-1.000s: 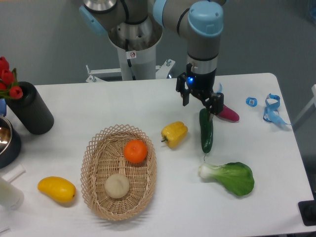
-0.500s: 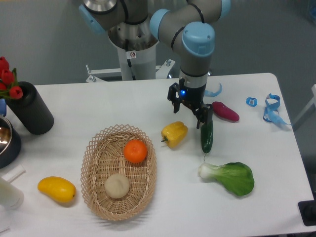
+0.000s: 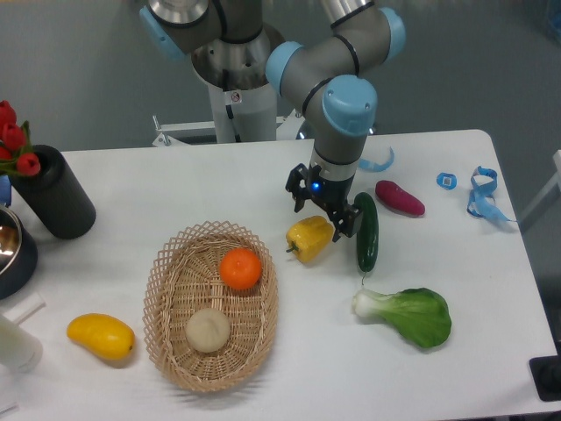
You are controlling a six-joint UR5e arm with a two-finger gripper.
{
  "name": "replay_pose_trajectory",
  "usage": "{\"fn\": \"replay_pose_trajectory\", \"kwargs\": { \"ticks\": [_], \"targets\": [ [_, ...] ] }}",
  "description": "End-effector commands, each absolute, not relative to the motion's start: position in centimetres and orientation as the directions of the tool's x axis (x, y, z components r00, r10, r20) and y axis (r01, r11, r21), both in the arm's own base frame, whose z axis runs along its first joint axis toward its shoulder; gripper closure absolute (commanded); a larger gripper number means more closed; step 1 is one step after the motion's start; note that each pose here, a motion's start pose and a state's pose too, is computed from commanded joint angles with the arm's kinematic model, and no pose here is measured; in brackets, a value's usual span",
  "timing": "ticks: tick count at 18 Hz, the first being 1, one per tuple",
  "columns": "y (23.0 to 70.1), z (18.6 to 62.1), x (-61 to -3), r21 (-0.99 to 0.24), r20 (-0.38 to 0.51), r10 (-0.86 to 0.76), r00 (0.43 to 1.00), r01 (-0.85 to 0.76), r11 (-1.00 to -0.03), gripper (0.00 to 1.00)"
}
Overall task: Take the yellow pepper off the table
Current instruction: 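Move the open gripper over toward the yellow bell pepper, then lower the gripper around the yellow pepper and close on it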
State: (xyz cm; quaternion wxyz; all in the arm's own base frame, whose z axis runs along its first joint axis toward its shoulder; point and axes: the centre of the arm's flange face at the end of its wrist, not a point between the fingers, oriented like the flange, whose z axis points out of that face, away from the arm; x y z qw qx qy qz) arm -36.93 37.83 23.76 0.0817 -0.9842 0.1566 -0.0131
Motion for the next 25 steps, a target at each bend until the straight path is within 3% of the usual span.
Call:
{"fn": "replay_pose_trajectory", "kwargs": {
  "ticks": [25],
  "targets": [
    [38.2, 20.9, -35.7, -0.152, 0.042, -0.409, 0.912, -0.399, -0.904, 0.00]
  ]
}}
